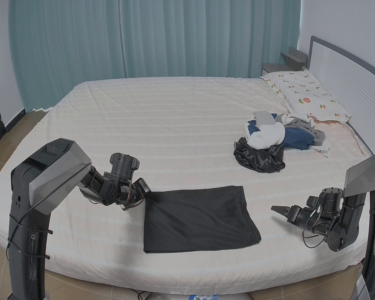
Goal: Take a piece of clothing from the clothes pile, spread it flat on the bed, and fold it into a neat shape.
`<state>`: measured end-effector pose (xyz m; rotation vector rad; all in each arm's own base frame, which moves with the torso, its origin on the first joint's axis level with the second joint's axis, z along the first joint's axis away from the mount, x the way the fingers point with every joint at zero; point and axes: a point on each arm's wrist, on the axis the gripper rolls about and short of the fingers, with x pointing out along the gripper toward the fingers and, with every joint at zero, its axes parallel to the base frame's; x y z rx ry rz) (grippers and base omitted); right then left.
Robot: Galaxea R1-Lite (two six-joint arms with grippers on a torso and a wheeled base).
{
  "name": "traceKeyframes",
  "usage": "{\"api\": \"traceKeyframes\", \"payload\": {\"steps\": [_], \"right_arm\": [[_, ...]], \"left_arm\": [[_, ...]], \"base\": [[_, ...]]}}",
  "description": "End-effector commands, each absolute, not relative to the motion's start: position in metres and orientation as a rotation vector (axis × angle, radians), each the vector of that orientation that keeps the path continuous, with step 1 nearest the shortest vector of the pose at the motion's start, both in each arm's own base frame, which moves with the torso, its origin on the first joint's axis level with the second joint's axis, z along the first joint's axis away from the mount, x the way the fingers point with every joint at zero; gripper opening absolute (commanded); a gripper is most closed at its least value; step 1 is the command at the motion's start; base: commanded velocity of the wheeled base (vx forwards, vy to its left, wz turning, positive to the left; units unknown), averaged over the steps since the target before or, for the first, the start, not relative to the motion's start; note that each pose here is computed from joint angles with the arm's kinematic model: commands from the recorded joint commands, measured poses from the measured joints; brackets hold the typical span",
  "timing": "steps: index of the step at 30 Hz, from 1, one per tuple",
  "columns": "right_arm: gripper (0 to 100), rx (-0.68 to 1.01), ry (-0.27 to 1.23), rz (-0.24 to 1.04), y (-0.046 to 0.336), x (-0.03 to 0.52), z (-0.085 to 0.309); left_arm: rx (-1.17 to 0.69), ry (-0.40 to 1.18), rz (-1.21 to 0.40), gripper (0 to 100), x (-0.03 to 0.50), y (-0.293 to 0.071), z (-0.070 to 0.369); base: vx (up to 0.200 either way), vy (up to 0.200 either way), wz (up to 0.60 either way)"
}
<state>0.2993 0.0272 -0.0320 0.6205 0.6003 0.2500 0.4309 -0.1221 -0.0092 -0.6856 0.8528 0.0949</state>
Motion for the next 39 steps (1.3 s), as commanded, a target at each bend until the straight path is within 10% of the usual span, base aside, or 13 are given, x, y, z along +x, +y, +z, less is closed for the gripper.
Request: {"api": "traceKeyframes", "payload": {"steps": [1,29,30,39], "right_arm": [[100,0.635,0.552,0.287,0.039,0.316,-0.025],[100,0.631,0.555,0.419,0.136,0.412,-0.037],[0,0.63,0.552,0.42,0.137,0.413,-0.037],[0,0.632,0.511,0.38,0.134,0.419,-0.034]], "left_arm": [[-0.688,0.86,0.104,0,0.43,-0.12,-0.011],[-0.772,0.856,0.135,0,0.429,-0.115,-0.007],[-0.776,0.856,0.137,0,0.429,-0.115,-0.007],[-0.775,0.853,0.139,0,0.429,-0.115,-0.007]], "base": [[0.0,0.0,0.0],[0.0,0.0,0.0],[0.0,0.0,0.0],[0.0,0.0,0.0]]}}
